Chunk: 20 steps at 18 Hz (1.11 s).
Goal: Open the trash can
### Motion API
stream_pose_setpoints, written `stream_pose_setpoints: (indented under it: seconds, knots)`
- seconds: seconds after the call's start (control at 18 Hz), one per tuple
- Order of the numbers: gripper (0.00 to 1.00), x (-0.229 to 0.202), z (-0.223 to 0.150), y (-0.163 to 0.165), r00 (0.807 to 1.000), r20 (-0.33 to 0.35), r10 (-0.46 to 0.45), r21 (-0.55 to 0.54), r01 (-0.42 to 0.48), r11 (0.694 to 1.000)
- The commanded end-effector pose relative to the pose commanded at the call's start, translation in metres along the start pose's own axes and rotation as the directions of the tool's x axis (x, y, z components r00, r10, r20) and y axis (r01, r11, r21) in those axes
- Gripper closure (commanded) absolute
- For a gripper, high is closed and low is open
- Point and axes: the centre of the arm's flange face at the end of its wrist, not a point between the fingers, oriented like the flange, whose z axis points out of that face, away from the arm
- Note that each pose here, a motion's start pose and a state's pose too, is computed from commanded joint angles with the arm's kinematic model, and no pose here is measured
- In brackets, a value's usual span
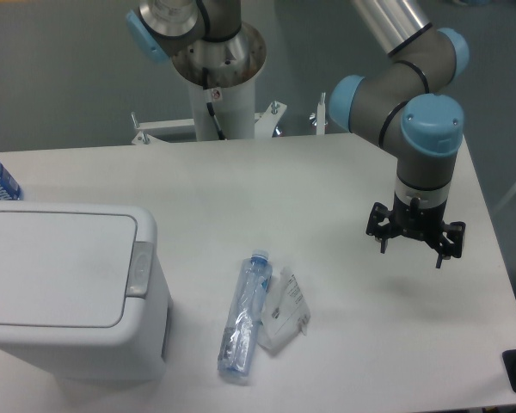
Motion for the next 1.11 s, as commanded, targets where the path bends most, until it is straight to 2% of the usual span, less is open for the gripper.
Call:
stream_pose_setpoints:
  seconds: [0.28, 0.72, 1.11]
  knots:
    - [0.00, 0.000, -0.001, 0.000, 1.000, 0.000, -0.001, 0.003, 0.001, 1.000]
    - [0.00, -0.003, -0.019, -0.012, 1.000, -0.005, -0.002, 0.099, 0.003, 0.995]
    - [0.00, 0.020, -0.049, -0.045, 0.998, -0.041, -0.056, 0.203, 0.064, 0.977]
